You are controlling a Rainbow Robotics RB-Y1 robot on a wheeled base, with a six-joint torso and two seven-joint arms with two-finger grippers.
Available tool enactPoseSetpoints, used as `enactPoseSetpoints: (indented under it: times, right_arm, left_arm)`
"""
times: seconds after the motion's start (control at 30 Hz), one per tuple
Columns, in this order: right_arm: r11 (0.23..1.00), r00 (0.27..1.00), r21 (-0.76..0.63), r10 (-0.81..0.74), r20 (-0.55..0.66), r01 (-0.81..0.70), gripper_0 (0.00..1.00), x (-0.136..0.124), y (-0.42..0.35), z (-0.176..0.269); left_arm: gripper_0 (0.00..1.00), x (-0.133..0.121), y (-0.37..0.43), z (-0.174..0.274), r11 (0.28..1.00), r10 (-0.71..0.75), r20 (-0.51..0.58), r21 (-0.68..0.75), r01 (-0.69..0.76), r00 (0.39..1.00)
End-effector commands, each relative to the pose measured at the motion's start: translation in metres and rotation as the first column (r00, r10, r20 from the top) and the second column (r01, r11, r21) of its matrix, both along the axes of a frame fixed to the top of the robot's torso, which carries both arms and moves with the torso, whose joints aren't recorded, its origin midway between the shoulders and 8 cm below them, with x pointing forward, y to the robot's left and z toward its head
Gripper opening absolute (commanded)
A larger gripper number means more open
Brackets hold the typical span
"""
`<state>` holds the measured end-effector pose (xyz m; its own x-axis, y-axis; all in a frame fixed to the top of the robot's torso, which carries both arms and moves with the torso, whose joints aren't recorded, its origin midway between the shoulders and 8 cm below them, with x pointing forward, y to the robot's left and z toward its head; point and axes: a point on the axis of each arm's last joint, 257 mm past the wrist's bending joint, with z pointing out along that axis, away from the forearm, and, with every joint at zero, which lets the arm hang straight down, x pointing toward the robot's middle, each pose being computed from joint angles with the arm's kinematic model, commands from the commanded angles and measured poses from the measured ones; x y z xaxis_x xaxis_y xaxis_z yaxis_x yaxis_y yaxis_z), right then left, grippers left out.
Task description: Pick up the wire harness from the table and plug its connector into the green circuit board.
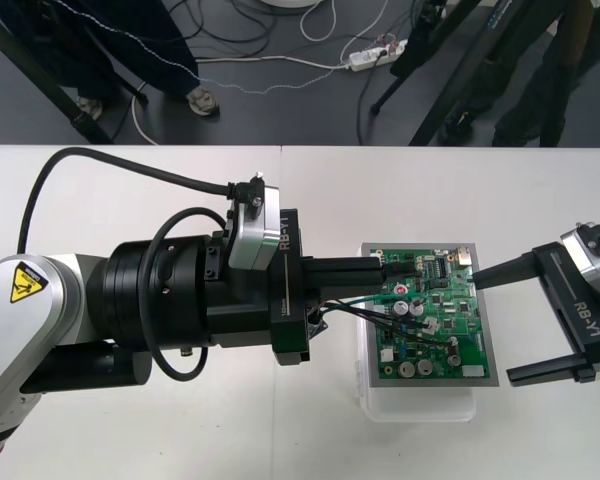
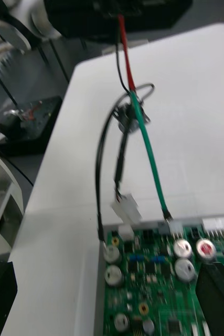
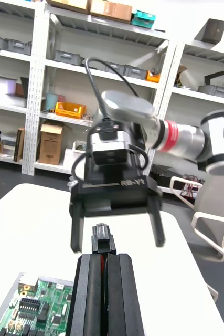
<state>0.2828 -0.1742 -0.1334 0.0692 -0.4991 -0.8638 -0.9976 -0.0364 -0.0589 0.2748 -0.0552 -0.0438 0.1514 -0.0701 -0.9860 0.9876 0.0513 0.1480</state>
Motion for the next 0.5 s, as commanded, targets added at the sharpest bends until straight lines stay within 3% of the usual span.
enactPoseSetpoints:
  times: [0.03,0.27,0.5]
  right_arm:
    - [0.986,0.996,-0.159,-0.048,0.075,0.06,1.0,0.022,-0.029,0.01]
    - [0.924,0.981,-0.356,-0.082,0.175,0.141,1.0,0.043,-0.059,-0.006]
    - [0.856,0.958,-0.468,-0.096,0.269,0.217,1.0,0.063,-0.076,-0.014]
  left_arm:
    - [0.0,0.005,0.021,0.007,1.0,0.012,0.101,0.022,-0.014,0.995]
    - [0.0,0.015,0.046,-0.016,0.999,-0.049,0.114,0.024,0.046,0.992]
    - [0.0,0.022,0.06,-0.04,0.997,-0.078,0.126,0.024,0.075,0.989]
